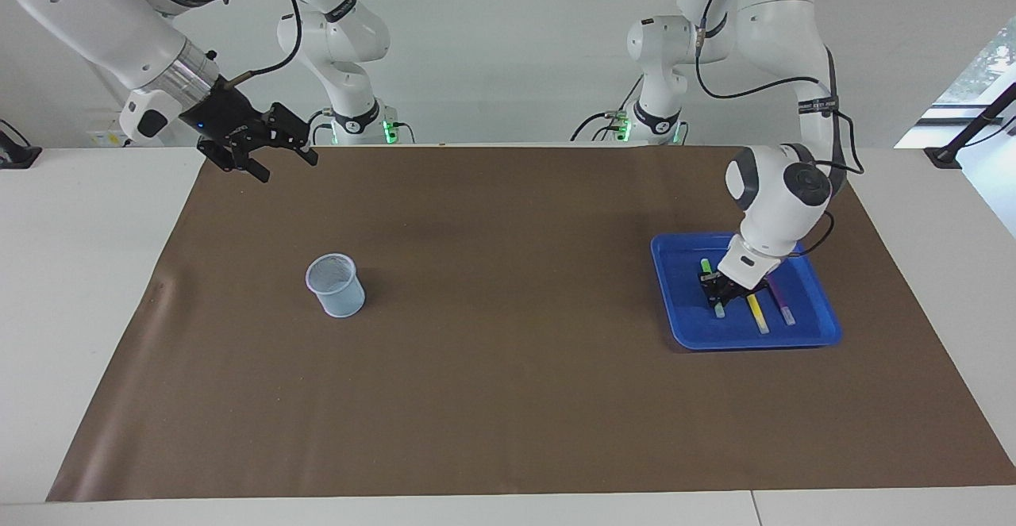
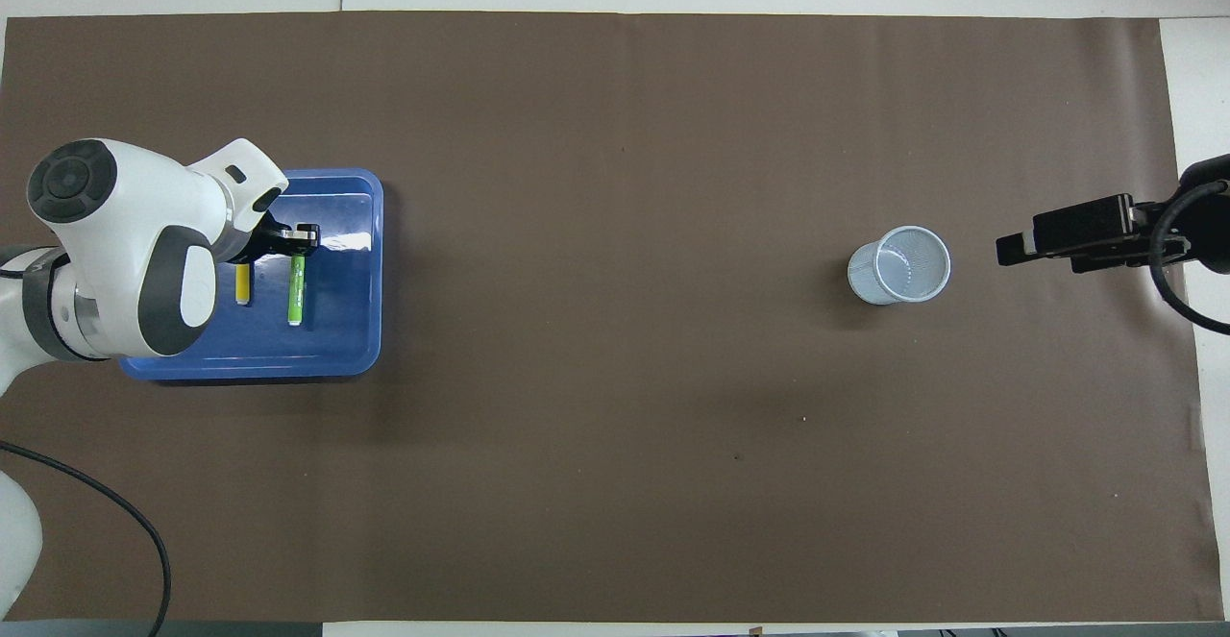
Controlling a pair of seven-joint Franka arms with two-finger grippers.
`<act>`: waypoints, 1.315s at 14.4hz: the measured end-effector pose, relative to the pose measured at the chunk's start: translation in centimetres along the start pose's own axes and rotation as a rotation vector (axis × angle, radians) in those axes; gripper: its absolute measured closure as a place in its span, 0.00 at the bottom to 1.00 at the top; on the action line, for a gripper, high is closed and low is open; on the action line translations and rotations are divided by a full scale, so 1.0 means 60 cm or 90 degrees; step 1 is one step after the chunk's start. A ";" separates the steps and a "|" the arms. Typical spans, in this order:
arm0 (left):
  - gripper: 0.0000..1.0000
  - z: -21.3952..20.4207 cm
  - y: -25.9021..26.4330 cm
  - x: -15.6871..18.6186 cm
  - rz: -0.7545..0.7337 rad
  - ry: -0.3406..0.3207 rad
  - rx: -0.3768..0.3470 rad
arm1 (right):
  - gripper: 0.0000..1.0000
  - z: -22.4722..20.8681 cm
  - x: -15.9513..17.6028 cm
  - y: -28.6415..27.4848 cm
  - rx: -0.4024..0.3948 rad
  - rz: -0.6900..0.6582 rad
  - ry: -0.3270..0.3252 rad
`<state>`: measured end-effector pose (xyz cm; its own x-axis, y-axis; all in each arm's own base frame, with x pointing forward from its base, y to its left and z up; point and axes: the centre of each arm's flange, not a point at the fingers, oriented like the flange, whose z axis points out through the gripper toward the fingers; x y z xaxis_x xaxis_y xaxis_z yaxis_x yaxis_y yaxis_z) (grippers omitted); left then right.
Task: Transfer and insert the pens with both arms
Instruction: 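Lift the green pen with the left gripper while the right gripper approaches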
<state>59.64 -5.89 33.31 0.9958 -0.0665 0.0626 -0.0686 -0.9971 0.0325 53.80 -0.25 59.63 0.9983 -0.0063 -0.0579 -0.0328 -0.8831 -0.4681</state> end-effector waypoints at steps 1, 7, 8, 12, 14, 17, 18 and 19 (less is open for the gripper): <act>0.83 -0.029 0.002 0.007 -0.016 0.000 0.000 | 0.00 0.006 -0.002 -0.004 0.026 0.003 0.006; 0.83 -0.142 0.042 0.022 -0.176 0.001 -0.004 | 0.00 0.054 0.000 -0.098 0.161 0.090 0.045; 0.83 -0.149 0.060 0.020 -0.198 0.003 -0.006 | 0.00 0.060 -0.002 -0.115 0.188 0.101 0.045; 0.83 -0.168 0.158 0.008 -0.324 -0.001 -0.041 | 0.00 0.090 -0.013 -0.144 0.310 0.152 0.073; 0.83 -0.186 0.207 0.005 -0.409 -0.008 -0.071 | 0.00 0.117 -0.021 -0.166 0.335 0.171 0.080; 0.83 -0.203 0.279 -0.009 -0.525 -0.020 -0.091 | 0.00 0.160 -0.036 -0.184 0.391 0.218 0.111; 0.83 -0.210 0.301 -0.013 -0.563 -0.025 -0.099 | 0.00 0.176 -0.041 -0.183 0.399 0.219 0.119; 0.83 -0.220 0.321 -0.015 -0.602 -0.031 -0.112 | 0.00 0.194 -0.046 -0.184 0.409 0.214 0.123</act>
<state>56.61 -24.58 47.07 0.6451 0.7564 -0.1080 0.7596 -0.6196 0.1978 50.85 14.98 54.67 0.9181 -0.3625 -0.1603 -0.3001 -0.3714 -0.8786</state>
